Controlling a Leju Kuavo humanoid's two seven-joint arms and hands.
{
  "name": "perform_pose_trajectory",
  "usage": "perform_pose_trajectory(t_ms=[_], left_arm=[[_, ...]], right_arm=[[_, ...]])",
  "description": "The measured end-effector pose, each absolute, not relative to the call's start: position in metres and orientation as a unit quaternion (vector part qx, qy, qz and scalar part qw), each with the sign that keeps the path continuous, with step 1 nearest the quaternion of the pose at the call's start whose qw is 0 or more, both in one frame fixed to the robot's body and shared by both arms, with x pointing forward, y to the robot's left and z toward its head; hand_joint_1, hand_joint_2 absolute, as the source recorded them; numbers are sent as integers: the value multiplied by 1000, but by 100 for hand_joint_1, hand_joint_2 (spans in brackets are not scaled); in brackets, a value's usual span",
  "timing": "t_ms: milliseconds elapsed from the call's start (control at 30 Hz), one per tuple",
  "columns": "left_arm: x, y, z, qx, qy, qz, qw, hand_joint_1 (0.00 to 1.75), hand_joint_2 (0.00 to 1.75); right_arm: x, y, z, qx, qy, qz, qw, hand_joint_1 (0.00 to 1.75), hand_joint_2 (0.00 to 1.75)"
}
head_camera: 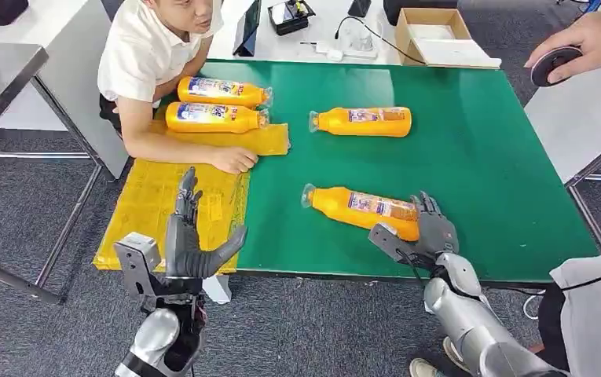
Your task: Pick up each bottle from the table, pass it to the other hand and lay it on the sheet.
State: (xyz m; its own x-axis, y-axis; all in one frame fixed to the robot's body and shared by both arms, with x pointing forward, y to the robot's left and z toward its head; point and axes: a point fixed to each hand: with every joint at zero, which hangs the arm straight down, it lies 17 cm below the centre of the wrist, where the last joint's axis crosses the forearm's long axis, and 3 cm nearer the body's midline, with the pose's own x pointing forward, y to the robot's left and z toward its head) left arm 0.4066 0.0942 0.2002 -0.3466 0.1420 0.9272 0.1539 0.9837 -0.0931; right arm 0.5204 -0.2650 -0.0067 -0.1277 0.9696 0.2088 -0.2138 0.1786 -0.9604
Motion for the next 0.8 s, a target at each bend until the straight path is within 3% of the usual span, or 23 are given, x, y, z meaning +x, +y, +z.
perform_pose_trajectory(t_ms=[800], left_arm=[[415, 89, 196, -119, -804, 2, 583, 0, 175]], right_arm=[[527, -241, 2, -352, -536, 543, 542, 0, 175]])
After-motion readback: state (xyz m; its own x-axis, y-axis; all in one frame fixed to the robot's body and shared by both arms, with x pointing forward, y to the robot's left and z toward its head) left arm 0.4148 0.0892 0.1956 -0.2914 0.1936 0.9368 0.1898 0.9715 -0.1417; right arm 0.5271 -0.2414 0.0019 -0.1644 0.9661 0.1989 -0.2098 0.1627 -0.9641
